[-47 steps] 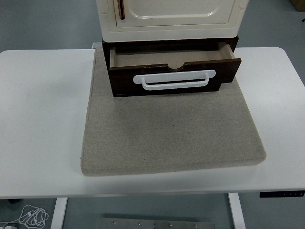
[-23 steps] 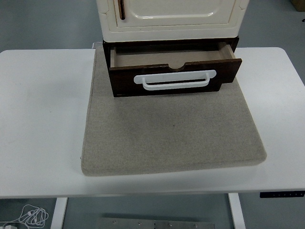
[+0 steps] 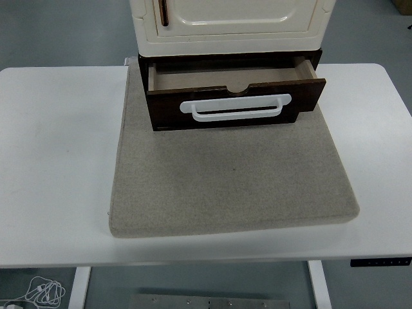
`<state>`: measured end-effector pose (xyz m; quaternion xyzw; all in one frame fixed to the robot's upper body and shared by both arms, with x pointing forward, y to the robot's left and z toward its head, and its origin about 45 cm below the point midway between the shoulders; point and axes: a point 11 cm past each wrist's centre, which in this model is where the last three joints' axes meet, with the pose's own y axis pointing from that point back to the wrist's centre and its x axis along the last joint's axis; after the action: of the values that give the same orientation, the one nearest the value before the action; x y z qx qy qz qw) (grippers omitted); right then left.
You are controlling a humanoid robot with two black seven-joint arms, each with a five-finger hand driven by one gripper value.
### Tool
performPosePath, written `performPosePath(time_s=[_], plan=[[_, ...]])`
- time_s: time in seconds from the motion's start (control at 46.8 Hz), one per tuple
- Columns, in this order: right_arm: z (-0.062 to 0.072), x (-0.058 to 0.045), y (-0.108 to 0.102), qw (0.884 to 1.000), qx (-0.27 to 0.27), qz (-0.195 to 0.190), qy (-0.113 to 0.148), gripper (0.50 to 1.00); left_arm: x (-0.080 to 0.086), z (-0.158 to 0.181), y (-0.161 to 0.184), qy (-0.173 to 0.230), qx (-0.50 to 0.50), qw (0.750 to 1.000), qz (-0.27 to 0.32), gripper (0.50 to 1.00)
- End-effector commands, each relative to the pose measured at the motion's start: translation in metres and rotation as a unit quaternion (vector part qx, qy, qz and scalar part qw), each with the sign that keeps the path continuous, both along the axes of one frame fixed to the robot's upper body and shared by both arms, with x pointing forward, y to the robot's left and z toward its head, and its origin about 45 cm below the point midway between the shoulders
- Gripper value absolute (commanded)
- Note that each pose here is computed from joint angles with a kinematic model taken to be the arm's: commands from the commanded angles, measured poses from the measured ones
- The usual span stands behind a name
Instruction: Open the drawer under the combination cabinet
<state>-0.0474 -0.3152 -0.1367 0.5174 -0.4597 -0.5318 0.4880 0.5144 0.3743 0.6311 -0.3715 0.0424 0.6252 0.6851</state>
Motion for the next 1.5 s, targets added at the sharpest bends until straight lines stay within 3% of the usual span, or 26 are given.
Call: performPosePath(time_s=[0.0,0.363,0.684,0.962,1.474], plan=[[0.000,0.000,0.000,1.000,0.000,0.000,0.000,0.926,0.006,-0.026,0.016,0.029,-0.009,0.999,0.017,1.000],[0.000,-0.003,0.000,1.000,0.001,0.001,0.003,0.926,0.017,-0.169,0.052,0.154,-0.063,0.985,0.037,1.000],[0.000,-0.005,0.002,1.000,0.007,0.001,0.004,0.926,0.016,-0.286,0.025,0.239,-0.125,0.963,0.004,1.000],[0.000,-0.006,0.003,1.000,0.009,-0.001,0.004,0.926,0.008,-0.331,0.001,0.237,-0.162,0.957,-0.047,1.000],[0.000,-0.007,0.005,1.000,0.011,-0.001,0.006,0.926,0.010,-0.348,-0.028,0.205,-0.213,0.952,-0.082,1.000]])
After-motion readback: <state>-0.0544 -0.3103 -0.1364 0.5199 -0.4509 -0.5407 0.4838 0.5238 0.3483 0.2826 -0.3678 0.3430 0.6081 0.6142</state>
